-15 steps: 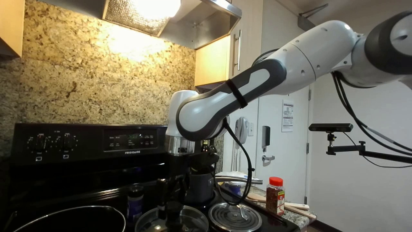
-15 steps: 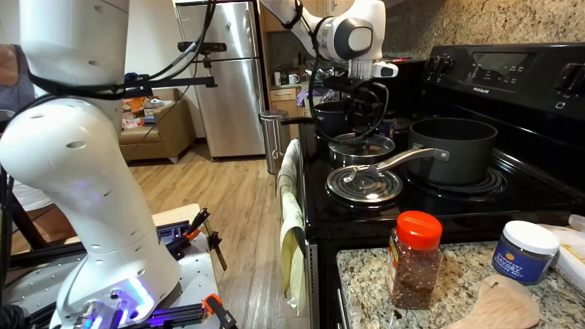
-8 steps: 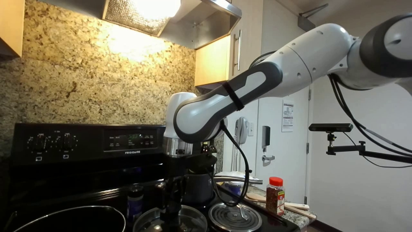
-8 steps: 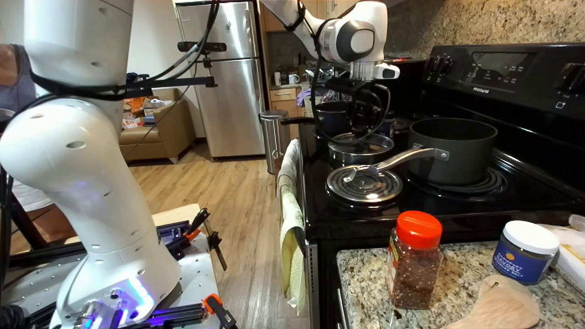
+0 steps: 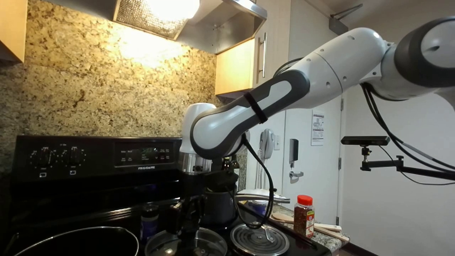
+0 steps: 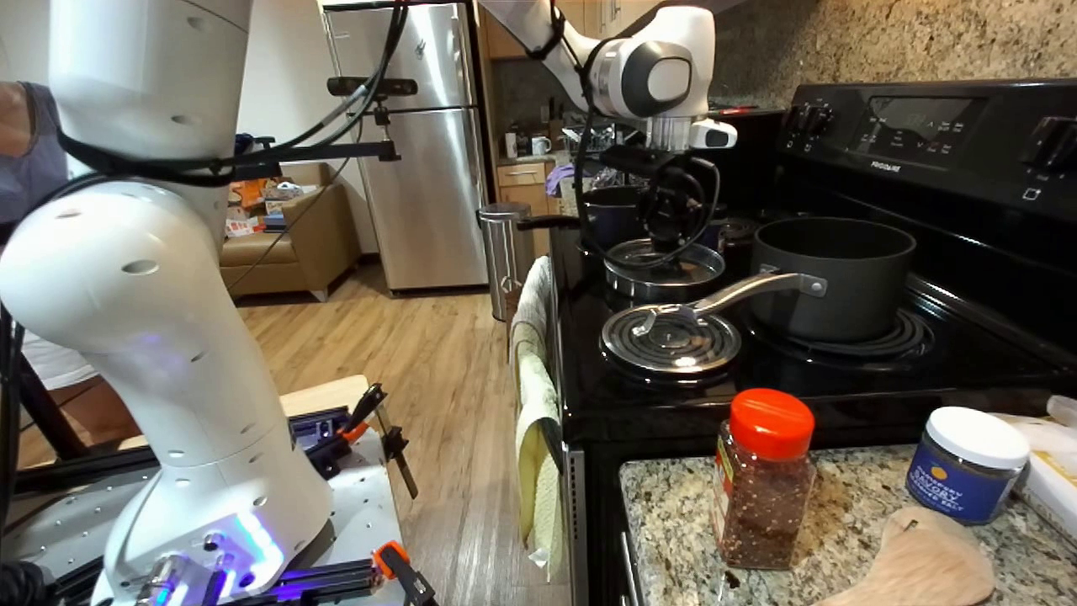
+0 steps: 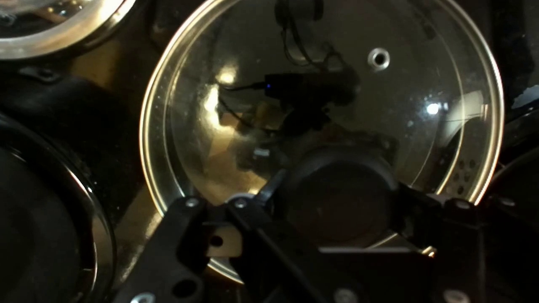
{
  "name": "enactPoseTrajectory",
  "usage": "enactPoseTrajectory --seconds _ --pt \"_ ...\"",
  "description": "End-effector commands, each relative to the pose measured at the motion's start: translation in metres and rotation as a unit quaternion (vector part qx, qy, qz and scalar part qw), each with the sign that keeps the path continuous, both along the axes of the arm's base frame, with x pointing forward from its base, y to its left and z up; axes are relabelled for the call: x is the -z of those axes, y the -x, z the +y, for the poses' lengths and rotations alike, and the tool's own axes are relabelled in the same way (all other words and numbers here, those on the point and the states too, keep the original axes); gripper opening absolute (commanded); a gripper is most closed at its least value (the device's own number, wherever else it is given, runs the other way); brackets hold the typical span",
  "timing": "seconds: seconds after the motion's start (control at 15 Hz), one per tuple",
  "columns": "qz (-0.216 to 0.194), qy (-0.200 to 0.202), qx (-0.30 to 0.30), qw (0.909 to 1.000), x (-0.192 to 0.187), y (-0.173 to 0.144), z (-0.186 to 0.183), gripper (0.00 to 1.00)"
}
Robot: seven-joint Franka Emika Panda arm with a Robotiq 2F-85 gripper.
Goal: Put the lid on the stove onto the pot that is on the left
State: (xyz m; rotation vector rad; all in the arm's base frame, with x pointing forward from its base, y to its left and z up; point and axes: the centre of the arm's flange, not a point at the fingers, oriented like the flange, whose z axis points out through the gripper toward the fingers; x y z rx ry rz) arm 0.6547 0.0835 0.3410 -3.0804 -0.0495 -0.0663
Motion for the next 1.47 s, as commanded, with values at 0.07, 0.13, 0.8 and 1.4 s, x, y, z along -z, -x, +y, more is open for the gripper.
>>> enactPoseTrajectory --seconds 0.07,0.13,0.8,1.4 --pt "-0.018 -0.005 -0.002 0.9998 -0.046 0.019 0.002 0.24" --pt "-0.022 -0.004 -0.004 0.9997 -0.057 0.022 0.003 0.24" --pt "-0.044 0.021 -0.045 0.9978 -0.175 0.064 0.043 0.24" --pt "-0.024 0.026 -0.139 0.9896 -0.188 0.041 0.12 0.24"
